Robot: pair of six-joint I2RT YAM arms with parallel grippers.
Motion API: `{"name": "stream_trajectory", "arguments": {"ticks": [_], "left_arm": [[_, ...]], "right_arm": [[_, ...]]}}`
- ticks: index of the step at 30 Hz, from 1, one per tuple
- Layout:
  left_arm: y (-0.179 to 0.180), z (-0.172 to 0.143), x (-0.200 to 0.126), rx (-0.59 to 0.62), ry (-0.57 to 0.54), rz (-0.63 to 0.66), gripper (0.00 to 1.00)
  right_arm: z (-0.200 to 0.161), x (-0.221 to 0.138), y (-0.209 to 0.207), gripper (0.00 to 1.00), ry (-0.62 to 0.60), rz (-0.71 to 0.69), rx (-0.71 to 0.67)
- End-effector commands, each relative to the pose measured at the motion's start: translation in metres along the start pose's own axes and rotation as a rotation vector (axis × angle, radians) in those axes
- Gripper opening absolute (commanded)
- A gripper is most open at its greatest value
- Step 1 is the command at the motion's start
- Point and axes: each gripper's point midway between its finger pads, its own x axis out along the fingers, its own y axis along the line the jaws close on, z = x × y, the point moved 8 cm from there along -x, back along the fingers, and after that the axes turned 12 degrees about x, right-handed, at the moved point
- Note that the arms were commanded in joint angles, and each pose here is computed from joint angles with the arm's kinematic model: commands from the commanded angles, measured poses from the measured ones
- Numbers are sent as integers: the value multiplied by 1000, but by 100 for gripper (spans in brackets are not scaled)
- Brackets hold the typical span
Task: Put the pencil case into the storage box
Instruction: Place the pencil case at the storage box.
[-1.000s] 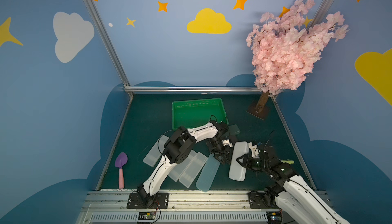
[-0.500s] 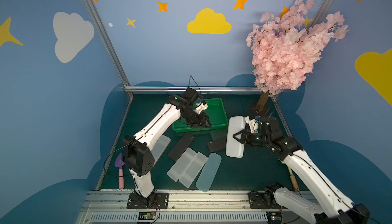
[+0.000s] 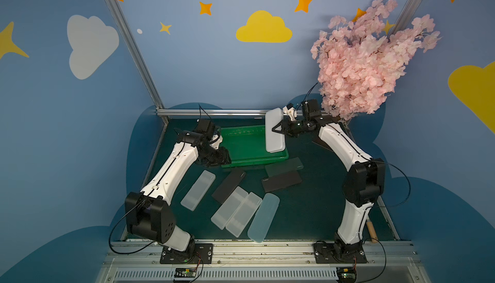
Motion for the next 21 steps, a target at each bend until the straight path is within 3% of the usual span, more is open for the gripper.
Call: {"name": "stream_trajectory", "arguments": {"ticks": [1,12,21], "left_arm": [[2,-3,-12,4,-54,12,61],[10,-10,-16,-9,-60,28,61],[14,-15,-17,-21,-49,43,61]], "right_arm": [[6,11,3,10,44,33,1],[26,73,-43,11,102,-45,79],[39,99,-76,13,99,-120,102]]}}
